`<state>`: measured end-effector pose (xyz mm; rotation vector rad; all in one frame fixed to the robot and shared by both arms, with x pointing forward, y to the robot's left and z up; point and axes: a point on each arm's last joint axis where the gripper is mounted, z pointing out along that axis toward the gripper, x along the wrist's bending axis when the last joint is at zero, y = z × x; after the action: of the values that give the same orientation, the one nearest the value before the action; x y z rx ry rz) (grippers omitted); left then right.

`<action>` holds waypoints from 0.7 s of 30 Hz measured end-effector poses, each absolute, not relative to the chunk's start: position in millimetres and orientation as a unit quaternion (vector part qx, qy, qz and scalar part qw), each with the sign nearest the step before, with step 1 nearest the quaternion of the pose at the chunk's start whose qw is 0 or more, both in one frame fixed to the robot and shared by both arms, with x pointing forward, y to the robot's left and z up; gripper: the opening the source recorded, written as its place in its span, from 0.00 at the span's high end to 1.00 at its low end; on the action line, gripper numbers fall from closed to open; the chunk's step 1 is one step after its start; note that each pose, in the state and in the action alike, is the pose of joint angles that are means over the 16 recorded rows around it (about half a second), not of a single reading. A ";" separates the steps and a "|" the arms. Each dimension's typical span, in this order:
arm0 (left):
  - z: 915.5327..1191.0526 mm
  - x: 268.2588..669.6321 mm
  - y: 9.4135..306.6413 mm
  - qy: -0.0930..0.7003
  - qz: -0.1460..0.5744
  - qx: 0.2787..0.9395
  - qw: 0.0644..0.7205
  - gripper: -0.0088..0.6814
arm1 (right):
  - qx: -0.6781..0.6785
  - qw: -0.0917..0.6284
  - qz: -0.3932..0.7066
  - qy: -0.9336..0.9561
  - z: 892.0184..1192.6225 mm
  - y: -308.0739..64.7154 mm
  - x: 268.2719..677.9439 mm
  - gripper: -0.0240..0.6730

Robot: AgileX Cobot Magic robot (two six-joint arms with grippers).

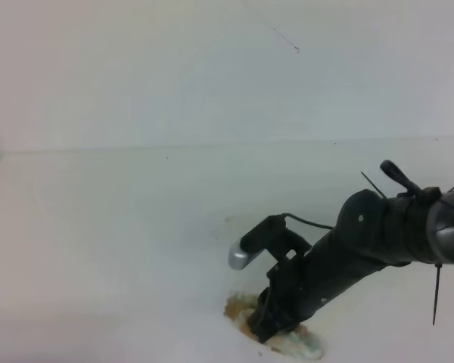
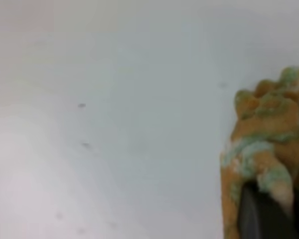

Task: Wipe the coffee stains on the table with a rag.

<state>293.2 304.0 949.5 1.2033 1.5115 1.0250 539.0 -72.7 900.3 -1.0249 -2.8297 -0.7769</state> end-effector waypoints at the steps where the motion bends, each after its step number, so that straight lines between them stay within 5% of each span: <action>1: 949.5 293.2 304.0 0.614 0.416 0.489 0.459 0.99 | -0.327 0.019 -0.251 -0.911 900.3 -70.7 537.5 0.92; 11: 950.3 293.1 304.0 0.613 0.417 0.488 0.460 0.99 | -0.367 -0.020 -0.272 -0.889 914.7 -99.6 560.1 0.92; 21: 950.1 293.2 304.0 0.614 0.416 0.489 0.459 0.99 | -0.423 -0.131 -0.334 -0.832 990.1 -172.1 583.0 0.92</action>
<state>293.2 304.0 950.1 1.2035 1.5116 1.0248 583.0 -172.1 990.1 -1.4522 -2.8570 -1.1467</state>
